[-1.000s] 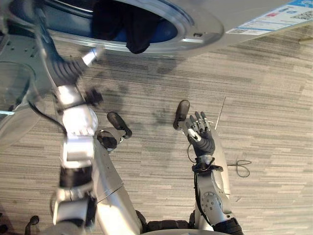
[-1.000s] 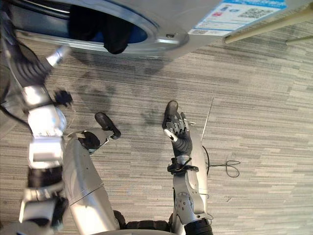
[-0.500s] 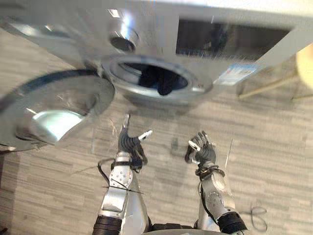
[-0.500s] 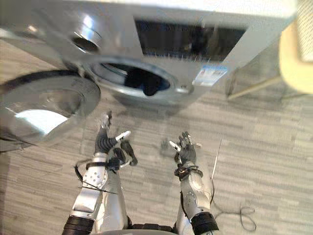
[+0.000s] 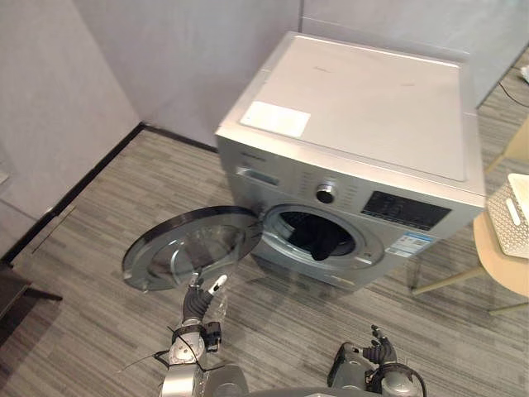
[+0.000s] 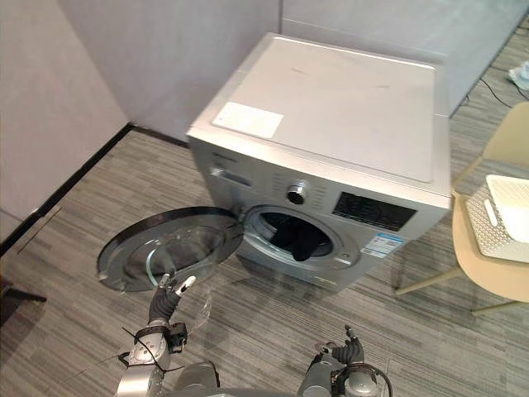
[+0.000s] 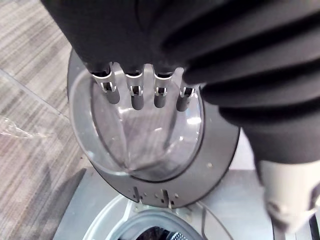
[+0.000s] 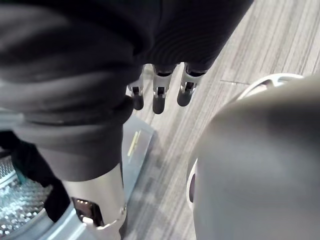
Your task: Pick up the laundry basket with both hands and put the clothes into the washing machine.
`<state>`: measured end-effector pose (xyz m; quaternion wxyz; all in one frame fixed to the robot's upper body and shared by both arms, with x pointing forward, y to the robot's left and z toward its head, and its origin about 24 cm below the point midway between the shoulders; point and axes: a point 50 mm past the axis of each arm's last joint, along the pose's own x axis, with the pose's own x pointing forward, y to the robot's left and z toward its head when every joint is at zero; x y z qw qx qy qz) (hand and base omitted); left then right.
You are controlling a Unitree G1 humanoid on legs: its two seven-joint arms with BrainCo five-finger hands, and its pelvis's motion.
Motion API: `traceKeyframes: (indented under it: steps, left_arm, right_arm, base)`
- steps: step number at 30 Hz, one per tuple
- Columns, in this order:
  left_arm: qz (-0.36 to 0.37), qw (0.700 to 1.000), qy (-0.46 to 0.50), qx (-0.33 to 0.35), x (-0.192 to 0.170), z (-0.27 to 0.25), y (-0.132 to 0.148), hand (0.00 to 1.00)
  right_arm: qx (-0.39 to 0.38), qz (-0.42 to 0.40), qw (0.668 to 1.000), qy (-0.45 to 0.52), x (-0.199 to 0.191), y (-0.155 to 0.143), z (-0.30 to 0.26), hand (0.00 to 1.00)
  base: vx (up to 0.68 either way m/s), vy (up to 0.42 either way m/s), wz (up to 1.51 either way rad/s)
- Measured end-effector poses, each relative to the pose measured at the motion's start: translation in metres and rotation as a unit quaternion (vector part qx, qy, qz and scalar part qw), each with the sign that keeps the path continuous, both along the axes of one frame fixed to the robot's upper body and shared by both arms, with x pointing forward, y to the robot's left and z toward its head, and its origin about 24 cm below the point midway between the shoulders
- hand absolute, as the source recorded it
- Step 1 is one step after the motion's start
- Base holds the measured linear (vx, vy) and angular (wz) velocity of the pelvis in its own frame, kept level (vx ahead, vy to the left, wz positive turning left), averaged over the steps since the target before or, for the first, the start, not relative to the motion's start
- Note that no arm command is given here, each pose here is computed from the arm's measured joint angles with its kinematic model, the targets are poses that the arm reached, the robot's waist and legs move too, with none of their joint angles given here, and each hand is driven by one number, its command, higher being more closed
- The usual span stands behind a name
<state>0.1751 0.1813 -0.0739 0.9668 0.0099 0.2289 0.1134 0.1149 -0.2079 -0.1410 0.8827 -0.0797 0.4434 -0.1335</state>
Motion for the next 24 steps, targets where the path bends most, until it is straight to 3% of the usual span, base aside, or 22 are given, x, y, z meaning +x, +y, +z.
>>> traceKeyframes:
  steps: [5,11,16,20,24]
  left_arm:
    - [0.042,0.998,0.038,-0.006,-0.022,-0.011,0.017,0.0]
    - [0.133,0.989,0.015,-0.058,-0.042,-0.002,0.025,0.0]
    - [0.212,0.976,-0.049,-0.007,-0.051,0.029,0.062,0.0]
    - [0.246,0.967,-0.063,0.025,-0.05,0.04,0.078,0.0]
    - [0.293,0.943,-0.087,0.131,-0.044,0.067,0.114,0.0]
  right_arm:
    - [0.031,-0.012,0.999,0.028,-0.001,0.002,-0.006,0.0]
    - [0.049,0.021,0.996,0.071,-0.014,0.011,-0.015,0.0]
    - [0.042,0.118,0.989,0.084,-0.003,0.024,-0.016,0.0]
    - [0.048,0.13,0.986,0.096,-0.006,0.026,-0.018,0.0]
    - [0.045,0.131,0.984,0.108,-0.011,0.02,-0.02,0.0]
  base:
    - [-0.21,0.168,-0.24]
    - [-0.11,-0.132,-0.02]
    - [-0.04,-0.066,0.04]
    - [-0.05,0.019,0.26]
    - [0.02,0.098,-0.06]
